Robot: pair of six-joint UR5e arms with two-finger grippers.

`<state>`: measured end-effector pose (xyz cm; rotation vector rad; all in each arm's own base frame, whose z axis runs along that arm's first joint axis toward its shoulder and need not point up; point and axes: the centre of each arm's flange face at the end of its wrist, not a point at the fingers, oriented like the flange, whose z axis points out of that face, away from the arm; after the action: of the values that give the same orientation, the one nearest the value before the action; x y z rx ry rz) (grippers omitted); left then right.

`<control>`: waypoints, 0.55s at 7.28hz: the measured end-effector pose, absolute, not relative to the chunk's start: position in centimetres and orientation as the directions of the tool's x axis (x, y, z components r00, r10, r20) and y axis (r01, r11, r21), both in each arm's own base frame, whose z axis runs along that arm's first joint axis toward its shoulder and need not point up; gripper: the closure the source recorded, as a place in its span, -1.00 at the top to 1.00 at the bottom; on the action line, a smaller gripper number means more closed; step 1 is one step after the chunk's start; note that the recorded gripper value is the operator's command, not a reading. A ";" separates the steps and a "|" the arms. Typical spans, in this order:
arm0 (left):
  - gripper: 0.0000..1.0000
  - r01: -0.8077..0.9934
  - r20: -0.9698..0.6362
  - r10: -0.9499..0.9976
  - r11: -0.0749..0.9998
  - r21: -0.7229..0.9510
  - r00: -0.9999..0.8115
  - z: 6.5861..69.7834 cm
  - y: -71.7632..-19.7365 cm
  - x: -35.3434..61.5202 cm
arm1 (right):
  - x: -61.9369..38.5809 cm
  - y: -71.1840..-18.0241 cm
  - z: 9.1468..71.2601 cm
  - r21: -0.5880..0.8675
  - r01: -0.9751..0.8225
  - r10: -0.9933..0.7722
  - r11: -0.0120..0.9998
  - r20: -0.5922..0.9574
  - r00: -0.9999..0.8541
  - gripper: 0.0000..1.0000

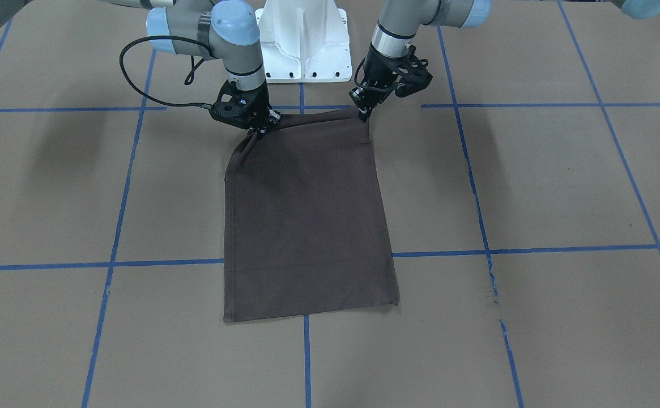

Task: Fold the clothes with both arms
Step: 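Lift the near edge with both grippers and fold it over toward the far edge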

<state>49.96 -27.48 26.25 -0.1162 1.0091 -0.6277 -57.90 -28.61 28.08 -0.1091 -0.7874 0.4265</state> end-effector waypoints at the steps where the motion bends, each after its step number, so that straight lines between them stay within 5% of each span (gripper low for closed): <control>1: -1.00 0.437 -0.754 -0.541 0.819 -0.371 0.374 26.2 -27.5 50.0 | -57.8 -28.6 27.9 -0.254 -0.337 0.417 0.906 0.665 0.620 -1.00; 4: -1.00 0.422 -0.764 -0.534 0.825 -0.377 0.362 25.0 -26.8 48.9 | -55.7 -28.3 25.9 -0.272 -0.341 0.429 0.900 0.698 0.574 -1.00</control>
<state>48.91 -26.82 24.96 -0.1229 1.0305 -0.6179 -55.66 -28.28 25.89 -0.1116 -0.8467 0.4522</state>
